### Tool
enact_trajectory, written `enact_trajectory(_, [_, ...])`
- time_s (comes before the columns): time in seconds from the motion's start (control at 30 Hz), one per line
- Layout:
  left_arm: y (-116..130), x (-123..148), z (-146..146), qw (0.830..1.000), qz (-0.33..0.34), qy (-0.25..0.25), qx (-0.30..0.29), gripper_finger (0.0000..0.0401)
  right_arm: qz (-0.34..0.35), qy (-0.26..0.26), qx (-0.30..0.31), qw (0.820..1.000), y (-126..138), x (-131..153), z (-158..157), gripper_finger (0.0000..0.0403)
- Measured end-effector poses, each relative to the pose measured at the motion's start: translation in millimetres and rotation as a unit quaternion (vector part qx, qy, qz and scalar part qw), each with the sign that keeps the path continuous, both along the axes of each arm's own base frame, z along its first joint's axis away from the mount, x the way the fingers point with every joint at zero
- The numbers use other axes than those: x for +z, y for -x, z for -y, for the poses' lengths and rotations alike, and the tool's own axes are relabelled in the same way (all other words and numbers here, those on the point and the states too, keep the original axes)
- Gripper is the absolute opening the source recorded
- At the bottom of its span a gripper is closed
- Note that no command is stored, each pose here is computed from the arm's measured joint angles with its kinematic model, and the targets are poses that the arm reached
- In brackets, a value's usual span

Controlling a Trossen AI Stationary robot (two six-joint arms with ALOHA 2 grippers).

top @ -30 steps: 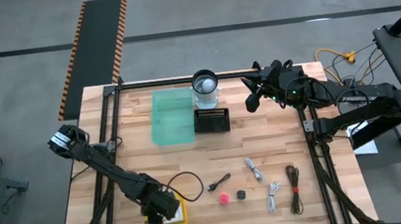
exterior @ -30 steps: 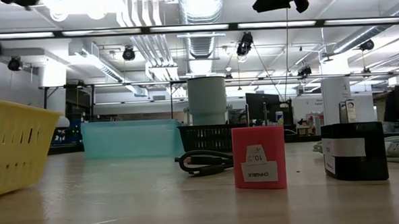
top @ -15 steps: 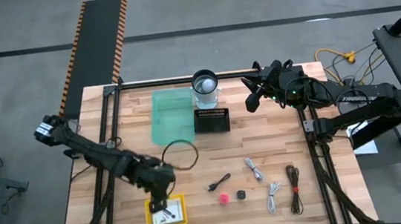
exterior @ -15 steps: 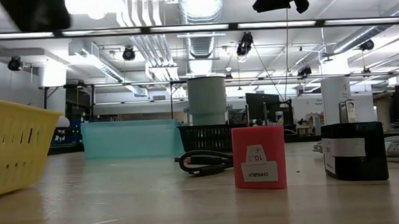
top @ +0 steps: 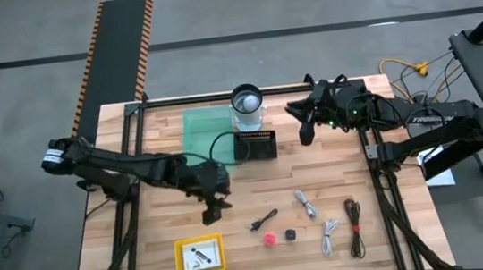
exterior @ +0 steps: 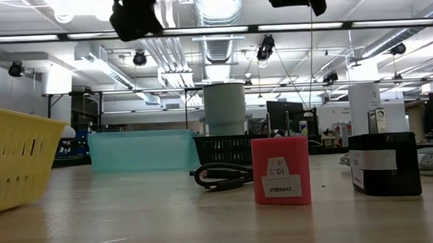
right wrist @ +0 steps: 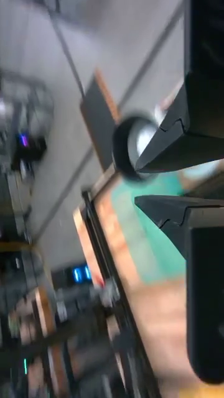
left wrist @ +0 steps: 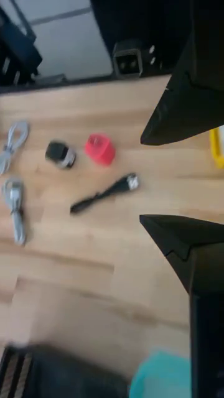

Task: Pick and place items into bin
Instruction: Put the right black charger cable into the green bin

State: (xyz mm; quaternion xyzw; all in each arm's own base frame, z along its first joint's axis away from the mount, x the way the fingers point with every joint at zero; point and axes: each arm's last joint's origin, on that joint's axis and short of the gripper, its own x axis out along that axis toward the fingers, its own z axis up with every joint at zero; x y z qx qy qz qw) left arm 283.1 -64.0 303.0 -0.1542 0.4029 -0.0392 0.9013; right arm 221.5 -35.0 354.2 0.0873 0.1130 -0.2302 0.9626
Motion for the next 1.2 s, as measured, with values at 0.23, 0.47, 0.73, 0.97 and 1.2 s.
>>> enact_trajectory(0.23, [-5,-1,-32,0.999,-0.001,-0.004,0.054,0.0176,0.009,-0.157,0.072,0.985,0,-7,-7,0.0122])
enact_trajectory(0.47, [-6,0,-57,0.995,0.004,-0.042,0.086,0.0176,-0.101,-0.324,0.003,0.941,14,-34,-14,0.0198])
enact_trajectory(0.73, [0,5,-66,0.99,0.016,-0.141,0.025,0.0176,-0.197,-0.456,-0.093,0.863,33,-53,-24,0.0232])
enact_trajectory(0.97, [2,9,-70,0.979,0.026,-0.201,0.004,0.0176,-0.195,-0.529,-0.127,0.816,33,-56,-49,0.0229])
enact_trajectory(1.2, [3,10,-72,0.973,0.023,-0.231,0.008,0.0176,-0.273,-0.569,-0.226,0.742,41,-74,-85,0.0226])
